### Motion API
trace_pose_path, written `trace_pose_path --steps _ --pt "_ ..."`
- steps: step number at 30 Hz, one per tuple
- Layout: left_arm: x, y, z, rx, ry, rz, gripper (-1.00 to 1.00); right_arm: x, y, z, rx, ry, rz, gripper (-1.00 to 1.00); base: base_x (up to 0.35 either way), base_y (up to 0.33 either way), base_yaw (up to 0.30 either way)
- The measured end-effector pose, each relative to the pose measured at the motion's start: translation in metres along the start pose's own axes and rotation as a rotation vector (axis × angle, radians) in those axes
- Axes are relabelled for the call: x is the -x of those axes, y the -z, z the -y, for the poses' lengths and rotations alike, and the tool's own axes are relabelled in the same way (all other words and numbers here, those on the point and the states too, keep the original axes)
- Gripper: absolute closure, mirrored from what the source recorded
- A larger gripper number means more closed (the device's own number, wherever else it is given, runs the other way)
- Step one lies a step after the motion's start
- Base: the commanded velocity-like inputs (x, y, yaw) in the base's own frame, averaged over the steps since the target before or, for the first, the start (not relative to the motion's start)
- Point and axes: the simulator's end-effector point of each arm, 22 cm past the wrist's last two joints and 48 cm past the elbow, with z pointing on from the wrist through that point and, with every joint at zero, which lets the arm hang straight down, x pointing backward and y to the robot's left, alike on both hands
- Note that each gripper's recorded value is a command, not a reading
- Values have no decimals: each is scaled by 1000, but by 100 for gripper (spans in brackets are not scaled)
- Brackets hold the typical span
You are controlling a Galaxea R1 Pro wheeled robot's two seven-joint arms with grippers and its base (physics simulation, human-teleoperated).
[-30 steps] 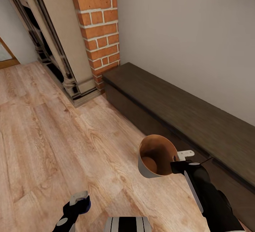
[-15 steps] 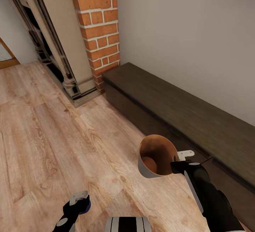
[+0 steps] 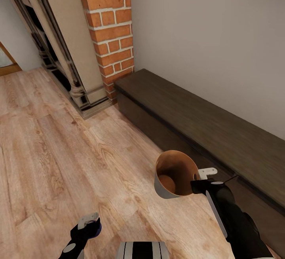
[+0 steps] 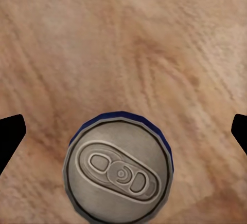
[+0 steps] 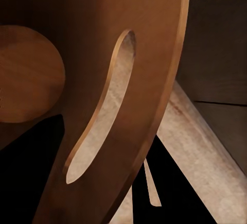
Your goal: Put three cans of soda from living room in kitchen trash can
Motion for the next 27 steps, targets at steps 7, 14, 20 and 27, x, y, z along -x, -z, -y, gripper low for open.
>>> trace_pose_path --steps 7,14,20,27 --pt "0 0 0 0 -1 -1 -100 0 0 0 0 0 0 100 0 0 0" --pt "0 0 0 -1 -1 -1 -100 0 0 0 0 0 -1 100 -1 0 0" --pt "-1 0 0 -1 -1 -2 -100 0 0 0 1 0 -1 100 -49 0 0" --pt "0 0 0 -1 -1 0 -100 0 0 0 0 1 0 100 -7 0 0"
